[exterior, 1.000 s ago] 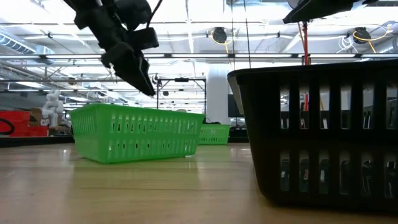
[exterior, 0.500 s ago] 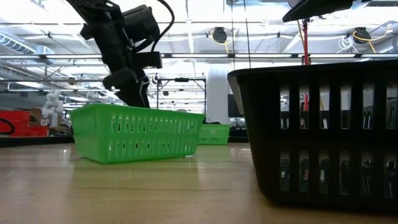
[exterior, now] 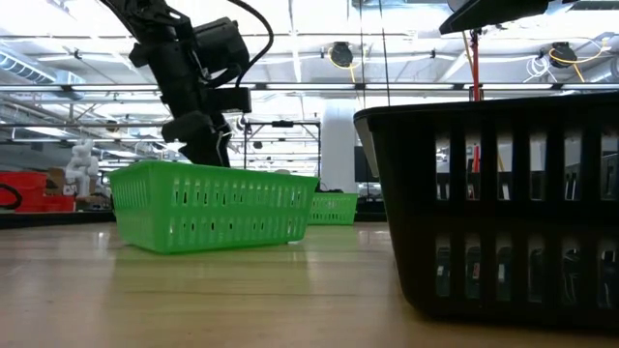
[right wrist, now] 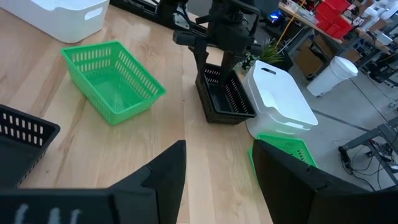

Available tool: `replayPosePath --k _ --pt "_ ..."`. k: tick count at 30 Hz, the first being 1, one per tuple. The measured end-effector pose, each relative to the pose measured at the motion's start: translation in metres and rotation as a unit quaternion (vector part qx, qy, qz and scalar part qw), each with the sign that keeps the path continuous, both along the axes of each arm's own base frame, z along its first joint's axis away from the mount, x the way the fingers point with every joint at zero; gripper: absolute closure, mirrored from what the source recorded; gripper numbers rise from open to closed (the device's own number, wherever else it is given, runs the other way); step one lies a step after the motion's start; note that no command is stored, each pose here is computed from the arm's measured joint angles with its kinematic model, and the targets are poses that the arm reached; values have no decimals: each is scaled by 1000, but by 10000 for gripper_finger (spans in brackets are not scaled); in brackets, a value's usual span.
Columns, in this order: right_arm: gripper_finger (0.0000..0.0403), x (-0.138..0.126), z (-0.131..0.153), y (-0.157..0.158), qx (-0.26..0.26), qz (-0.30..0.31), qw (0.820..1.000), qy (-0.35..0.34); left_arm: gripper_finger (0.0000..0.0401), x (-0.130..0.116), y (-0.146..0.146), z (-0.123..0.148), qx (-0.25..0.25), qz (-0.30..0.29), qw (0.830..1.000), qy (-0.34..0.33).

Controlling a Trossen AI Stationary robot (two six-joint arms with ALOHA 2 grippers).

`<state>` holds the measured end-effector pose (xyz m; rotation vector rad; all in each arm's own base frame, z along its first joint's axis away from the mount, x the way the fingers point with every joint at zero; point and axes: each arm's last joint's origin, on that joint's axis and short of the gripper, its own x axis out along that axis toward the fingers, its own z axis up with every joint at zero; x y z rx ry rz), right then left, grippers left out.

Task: Stack baskets by color
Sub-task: Adjust the stacked black bins

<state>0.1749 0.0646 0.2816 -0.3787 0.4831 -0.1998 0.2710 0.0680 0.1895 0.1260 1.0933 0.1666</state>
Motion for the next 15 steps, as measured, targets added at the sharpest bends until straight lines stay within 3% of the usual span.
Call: replayPosePath --k 8,15 --pt "225 0 0 0 0 0 1000 0 196 7 -2 -16 1 9 1000 23" --pt "225 0 0 0 0 1 1000 0 269 10 -9 -18 2 -3 1000 23"
